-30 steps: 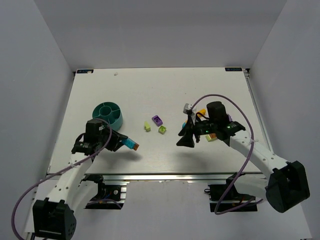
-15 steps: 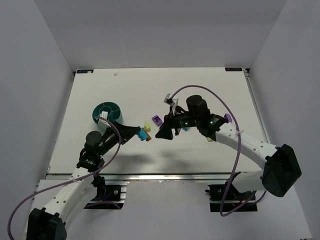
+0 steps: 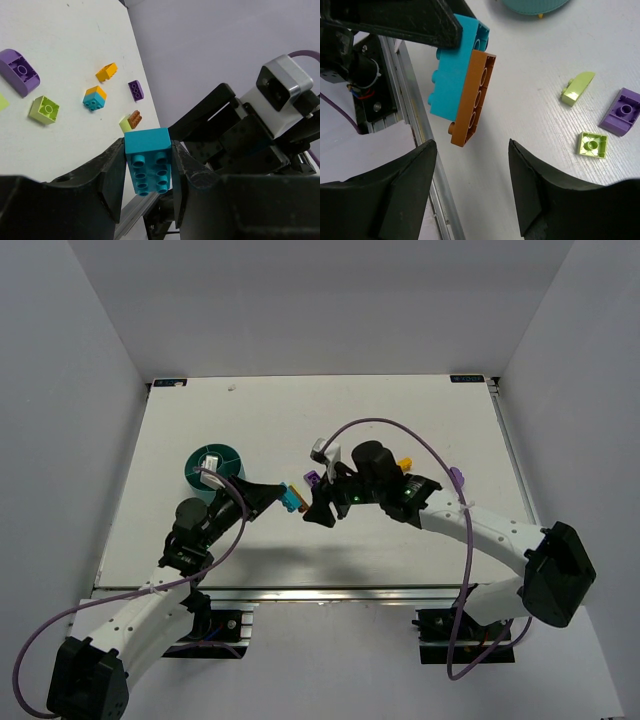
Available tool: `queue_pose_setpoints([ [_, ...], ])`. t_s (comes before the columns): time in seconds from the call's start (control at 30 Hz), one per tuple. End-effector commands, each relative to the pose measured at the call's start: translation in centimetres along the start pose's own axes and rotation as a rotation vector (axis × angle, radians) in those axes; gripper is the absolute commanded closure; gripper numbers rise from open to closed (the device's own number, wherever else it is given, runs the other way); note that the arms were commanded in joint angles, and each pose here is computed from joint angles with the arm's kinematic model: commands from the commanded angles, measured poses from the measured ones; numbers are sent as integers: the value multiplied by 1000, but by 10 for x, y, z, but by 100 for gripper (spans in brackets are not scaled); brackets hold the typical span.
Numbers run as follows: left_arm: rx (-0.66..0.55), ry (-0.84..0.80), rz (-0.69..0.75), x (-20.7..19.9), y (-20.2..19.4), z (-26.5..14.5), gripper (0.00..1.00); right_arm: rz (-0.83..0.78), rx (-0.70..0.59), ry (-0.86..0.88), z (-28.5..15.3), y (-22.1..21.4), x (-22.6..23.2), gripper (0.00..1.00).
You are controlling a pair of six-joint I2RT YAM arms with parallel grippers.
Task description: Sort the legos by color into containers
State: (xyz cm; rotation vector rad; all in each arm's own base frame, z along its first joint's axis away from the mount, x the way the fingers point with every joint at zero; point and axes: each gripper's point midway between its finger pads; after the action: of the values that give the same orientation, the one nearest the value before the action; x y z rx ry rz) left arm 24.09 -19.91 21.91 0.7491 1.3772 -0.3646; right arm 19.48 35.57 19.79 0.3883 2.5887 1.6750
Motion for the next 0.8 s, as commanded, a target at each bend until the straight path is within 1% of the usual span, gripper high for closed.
queue_pose_setpoints([
  [0.0, -23, -60, 9, -22, 7, 2, 100, -63, -25, -31, 5, 18, -4, 36],
  [0.27, -18, -48, -3, -16, 4, 0, 100, -77, -42, -48, 14, 31, -9, 42],
  [0.43, -16, -56, -16, -15, 2, 0, 100, -75, -47, -55, 21, 35, -11, 52],
  [0.47, -15, -58, -19, -15, 2, -1, 100, -70, -44, -57, 23, 34, -12, 56],
  [0.53, -15, -59, -18, -16, 2, -1, 100, -69, -46, -55, 25, 35, -12, 58],
  [0.63, -12, -60, -21, -16, 1, -1, 100, -70, -49, -54, 26, 36, -12, 69],
  [0.67, -13, -55, -21, -15, 1, -1, 100, -72, -53, -53, 25, 37, -12, 80],
  [0.73, -19, -48, -19, -13, 2, -2, 100, -81, -48, -54, 24, 35, -12, 89],
  [0.77, -25, -38, -7, -13, 2, -3, 100, -86, -52, -59, 22, 36, -13, 96],
])
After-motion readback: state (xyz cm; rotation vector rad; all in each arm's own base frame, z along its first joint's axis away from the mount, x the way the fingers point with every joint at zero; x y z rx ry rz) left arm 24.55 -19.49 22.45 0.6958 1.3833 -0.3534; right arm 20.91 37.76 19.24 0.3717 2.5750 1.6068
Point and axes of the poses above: each gripper's point midway between its finger pads, its own z axis out along the fingers, its own x axis along the line the jaws close on, y = z × x, and after that the axes turned 11 degrees about -z, right-handed
